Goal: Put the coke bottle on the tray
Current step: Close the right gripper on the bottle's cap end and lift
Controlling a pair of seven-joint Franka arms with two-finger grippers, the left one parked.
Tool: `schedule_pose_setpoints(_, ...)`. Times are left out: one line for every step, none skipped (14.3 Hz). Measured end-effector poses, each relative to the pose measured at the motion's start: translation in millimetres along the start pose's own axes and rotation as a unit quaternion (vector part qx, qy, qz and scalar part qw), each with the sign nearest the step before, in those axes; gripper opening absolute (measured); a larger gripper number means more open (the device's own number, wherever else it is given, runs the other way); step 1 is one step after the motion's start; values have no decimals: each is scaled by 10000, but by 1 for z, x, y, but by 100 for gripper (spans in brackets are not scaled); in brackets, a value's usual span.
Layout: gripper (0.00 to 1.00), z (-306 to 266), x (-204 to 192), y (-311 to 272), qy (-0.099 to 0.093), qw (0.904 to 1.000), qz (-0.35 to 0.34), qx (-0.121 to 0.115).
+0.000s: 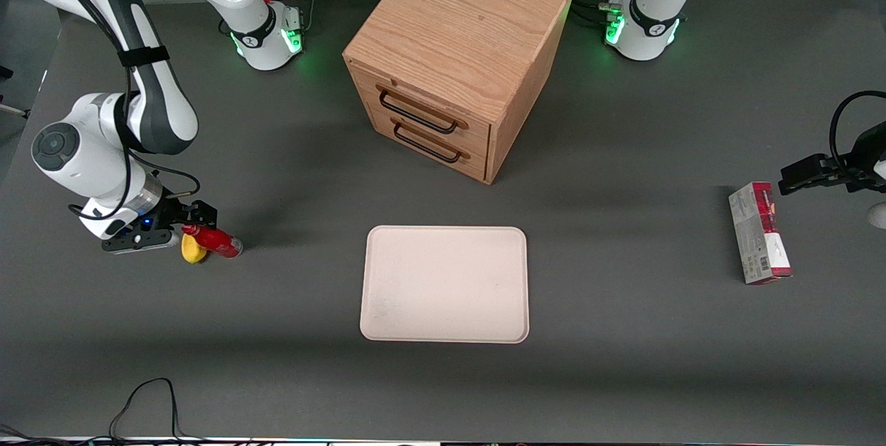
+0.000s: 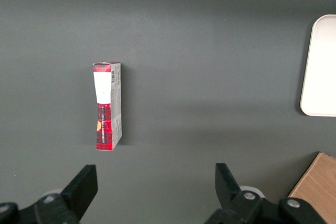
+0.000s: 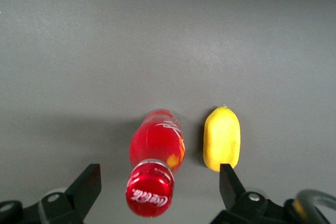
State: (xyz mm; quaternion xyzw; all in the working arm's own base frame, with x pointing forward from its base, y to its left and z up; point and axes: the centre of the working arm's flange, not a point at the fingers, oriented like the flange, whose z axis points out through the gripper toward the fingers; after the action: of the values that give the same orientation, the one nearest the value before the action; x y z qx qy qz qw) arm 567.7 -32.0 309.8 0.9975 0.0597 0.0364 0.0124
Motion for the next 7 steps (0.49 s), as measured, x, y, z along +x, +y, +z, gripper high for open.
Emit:
schedule_pose_setpoints(100, 1, 0, 0, 2, 10000, 0, -1)
schedule_pose_setpoints(100, 1, 1, 0, 11, 10000, 0, -3)
schedule_pose_setpoints(100, 1, 1, 0, 28, 10000, 0, -6)
schedule_pose_setpoints(93, 0, 2, 0, 45, 10000, 0, -9)
schedule_pose_setpoints(83, -1, 3, 0, 58, 10000, 1, -11)
schedule_pose_setpoints(82, -1, 3, 0, 67, 10000, 1, -12)
schedule_pose_setpoints(79, -2, 4, 0, 74, 10000, 0, -13)
